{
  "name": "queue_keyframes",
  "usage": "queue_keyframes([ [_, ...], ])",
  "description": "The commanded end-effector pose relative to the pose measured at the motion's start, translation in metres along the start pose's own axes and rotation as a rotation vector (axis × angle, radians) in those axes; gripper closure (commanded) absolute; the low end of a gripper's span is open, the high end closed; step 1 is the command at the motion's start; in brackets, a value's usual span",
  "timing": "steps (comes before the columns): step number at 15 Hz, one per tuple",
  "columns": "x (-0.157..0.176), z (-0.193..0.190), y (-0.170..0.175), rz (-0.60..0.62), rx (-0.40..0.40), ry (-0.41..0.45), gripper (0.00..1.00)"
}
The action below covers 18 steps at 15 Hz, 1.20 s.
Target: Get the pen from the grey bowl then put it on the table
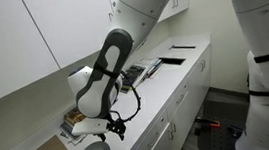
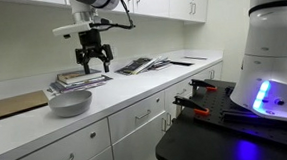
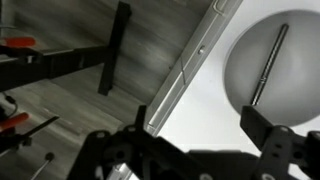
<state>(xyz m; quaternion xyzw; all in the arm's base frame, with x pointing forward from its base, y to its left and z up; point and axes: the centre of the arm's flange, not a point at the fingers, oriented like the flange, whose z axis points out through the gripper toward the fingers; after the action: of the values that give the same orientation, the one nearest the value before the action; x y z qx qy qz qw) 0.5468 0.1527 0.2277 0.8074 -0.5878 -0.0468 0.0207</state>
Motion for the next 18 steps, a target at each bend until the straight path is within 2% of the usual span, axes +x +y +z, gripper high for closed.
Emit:
queue_keyframes([
  [1,-0.001,0.009,-0.018,-0.006,0.044,-0.051,0.00],
  [4,-0.002,0.021,-0.033,-0.002,0.055,-0.036,0.00],
  [8,-0.002,0.038,-0.059,0.016,0.110,-0.050,0.00],
  [11,-0.009,0.055,-0.078,0.058,0.116,-0.061,0.25],
  [12,-0.012,0.061,-0.083,0.069,0.119,-0.060,0.28],
  [14,-0.015,0.071,-0.095,0.093,0.125,-0.045,0.48],
  [15,-0.016,0.074,-0.101,0.098,0.127,-0.040,0.55],
  [17,-0.017,0.082,-0.111,0.116,0.131,-0.028,0.68],
  [18,-0.017,0.087,-0.114,0.121,0.124,-0.028,0.69],
])
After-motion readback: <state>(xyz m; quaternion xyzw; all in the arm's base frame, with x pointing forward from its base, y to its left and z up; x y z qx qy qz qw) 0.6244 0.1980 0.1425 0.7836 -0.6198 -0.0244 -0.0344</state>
